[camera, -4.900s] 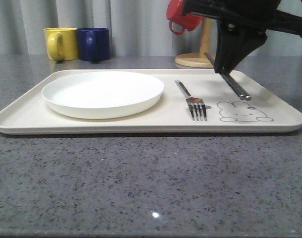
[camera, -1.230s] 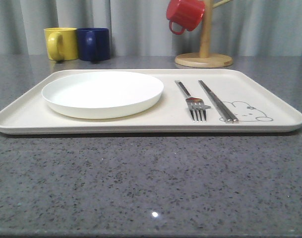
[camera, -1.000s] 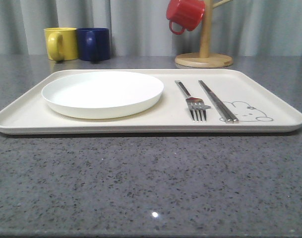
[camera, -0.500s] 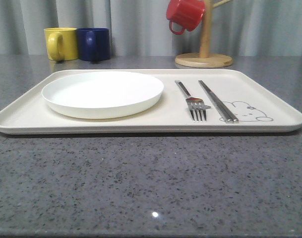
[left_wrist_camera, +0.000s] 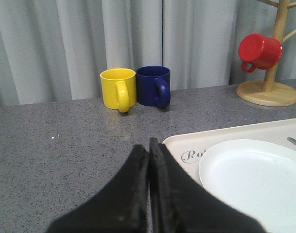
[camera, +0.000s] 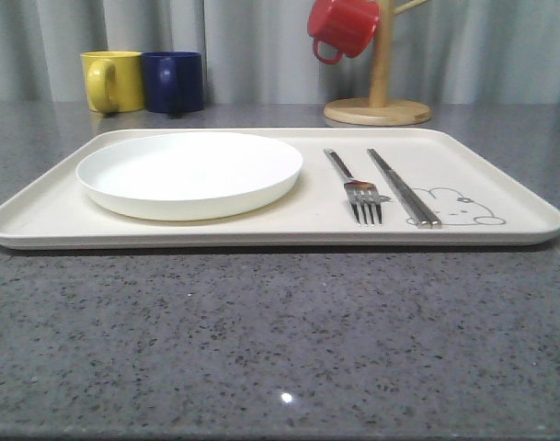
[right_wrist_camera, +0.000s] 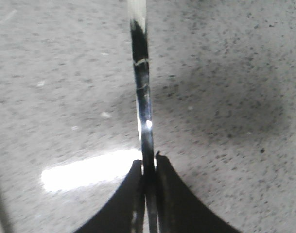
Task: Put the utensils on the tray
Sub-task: 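Open the right gripper, release chopsticks beside the fork, withdraw, then carry the silver spoon with the right gripper onto the tray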
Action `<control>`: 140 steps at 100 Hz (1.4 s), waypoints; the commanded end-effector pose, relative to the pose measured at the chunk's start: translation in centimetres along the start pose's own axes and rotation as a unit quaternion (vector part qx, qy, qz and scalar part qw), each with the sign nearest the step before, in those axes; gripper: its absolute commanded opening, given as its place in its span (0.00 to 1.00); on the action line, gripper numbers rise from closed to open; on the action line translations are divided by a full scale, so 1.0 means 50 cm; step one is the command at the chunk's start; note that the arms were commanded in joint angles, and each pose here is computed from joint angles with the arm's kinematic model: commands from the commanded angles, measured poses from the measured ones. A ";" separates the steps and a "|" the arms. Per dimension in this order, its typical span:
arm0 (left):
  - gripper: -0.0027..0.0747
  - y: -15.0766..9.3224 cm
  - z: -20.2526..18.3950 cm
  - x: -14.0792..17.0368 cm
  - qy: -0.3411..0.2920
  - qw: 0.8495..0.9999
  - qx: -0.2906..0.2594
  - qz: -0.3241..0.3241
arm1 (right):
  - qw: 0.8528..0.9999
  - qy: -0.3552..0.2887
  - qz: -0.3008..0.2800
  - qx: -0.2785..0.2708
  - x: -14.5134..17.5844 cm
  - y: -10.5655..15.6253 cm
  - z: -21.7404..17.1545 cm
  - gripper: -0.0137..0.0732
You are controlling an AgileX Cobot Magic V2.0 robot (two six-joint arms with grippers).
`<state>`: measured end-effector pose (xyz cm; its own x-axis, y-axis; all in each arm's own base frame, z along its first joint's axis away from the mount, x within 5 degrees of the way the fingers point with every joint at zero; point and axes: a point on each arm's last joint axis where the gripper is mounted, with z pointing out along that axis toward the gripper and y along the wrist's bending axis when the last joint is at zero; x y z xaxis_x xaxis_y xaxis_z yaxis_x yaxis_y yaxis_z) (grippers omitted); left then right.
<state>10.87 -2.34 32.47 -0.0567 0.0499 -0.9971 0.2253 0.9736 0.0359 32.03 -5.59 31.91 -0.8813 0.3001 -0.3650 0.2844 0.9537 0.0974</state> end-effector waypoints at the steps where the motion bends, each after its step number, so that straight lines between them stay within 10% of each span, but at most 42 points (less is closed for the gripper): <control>1: 0.01 0.005 -0.002 -0.029 -0.041 0.999 -0.014 -0.005 | 0.998 -0.058 -0.005 -0.027 0.008 0.037 -0.076 0.19; 61: 0.01 0.005 -0.002 -0.029 -0.041 0.999 -0.014 -0.005 | 0.985 -0.055 -0.093 -0.132 0.080 0.307 -0.042 0.19; 140: 0.01 0.005 -0.002 -0.029 -0.041 0.999 -0.014 -0.005 | 0.990 0.009 -0.102 -0.101 0.082 0.341 0.076 0.20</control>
<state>10.87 -2.34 32.47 -0.0567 0.0499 -0.9971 0.2253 0.9736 0.0359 34.79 11.89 26.04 -0.9528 0.0838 -0.2919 0.0328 0.9839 0.1756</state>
